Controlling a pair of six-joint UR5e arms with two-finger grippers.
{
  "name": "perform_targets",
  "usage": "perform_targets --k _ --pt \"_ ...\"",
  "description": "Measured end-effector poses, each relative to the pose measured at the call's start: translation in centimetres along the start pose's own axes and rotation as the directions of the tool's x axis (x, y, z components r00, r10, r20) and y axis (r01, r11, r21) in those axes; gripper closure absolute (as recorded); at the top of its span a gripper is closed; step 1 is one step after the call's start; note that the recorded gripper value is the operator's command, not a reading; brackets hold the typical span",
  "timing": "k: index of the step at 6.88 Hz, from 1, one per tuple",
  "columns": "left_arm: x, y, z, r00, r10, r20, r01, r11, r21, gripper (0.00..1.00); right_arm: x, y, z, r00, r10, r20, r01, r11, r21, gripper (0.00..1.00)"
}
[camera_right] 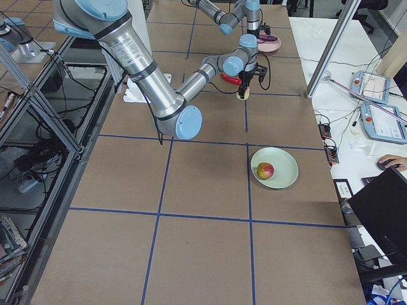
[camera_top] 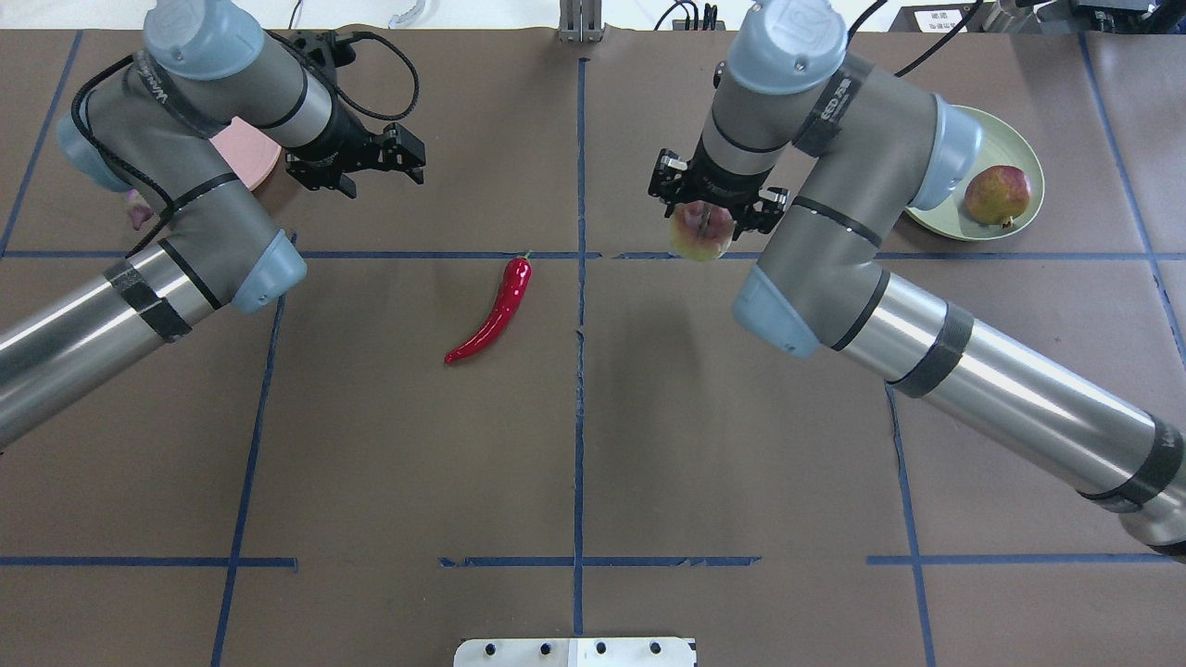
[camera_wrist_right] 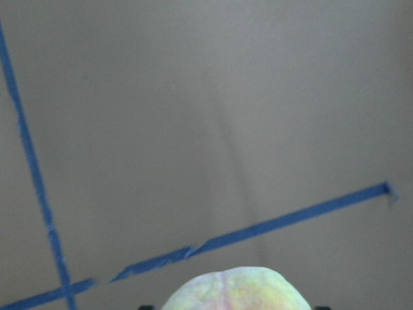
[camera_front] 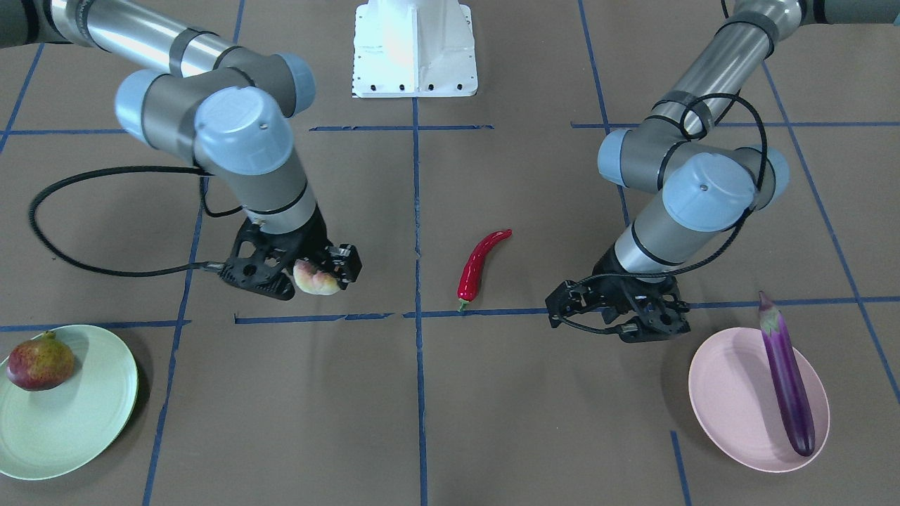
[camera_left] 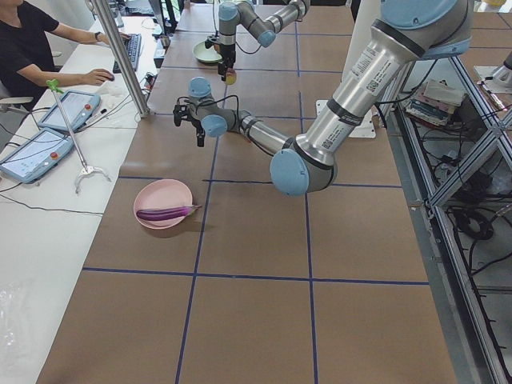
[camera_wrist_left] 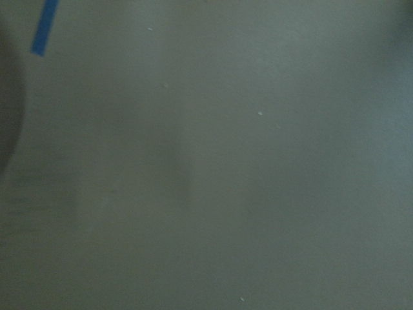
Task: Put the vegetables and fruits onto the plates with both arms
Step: 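Carry the peach to the green plate while the left gripper reaches the chili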
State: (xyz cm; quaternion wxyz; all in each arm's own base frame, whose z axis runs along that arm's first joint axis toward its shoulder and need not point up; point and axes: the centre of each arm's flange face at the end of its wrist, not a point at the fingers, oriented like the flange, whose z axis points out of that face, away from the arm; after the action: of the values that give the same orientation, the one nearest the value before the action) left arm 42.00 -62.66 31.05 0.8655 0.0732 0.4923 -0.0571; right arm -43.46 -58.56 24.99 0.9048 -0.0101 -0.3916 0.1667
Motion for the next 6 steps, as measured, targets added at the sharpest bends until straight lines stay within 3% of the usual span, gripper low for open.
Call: perform_targets --k 1,2,3,6 --pt "2.3 1.2 0.1 0.997 0.082 -0.010 -0.081 0.996 0.023 0.00 3.8 -4.1 0.1 0.998 -0.050 -0.033 0.051 0.999 0.013 1.00" --pt "4.8 3.3 0.9 0.990 0.141 -0.001 -0.141 0.988 0.062 0.00 7.6 -8.3 0.9 0.993 -0.085 -0.076 0.086 0.996 0.007 1.00" --pt "6.9 5.5 1.8 0.984 0.180 -0.006 -0.179 0.982 0.065 0.00 11.0 -11.8 2.4 0.988 -0.101 -0.116 0.101 0.995 -0.009 1.00" --pt "9.4 7.4 2.1 0.978 0.208 -0.036 -0.207 0.978 0.013 0.00 19.6 -20.0 6.4 0.980 -0.105 -0.171 0.107 0.994 0.003 1.00"
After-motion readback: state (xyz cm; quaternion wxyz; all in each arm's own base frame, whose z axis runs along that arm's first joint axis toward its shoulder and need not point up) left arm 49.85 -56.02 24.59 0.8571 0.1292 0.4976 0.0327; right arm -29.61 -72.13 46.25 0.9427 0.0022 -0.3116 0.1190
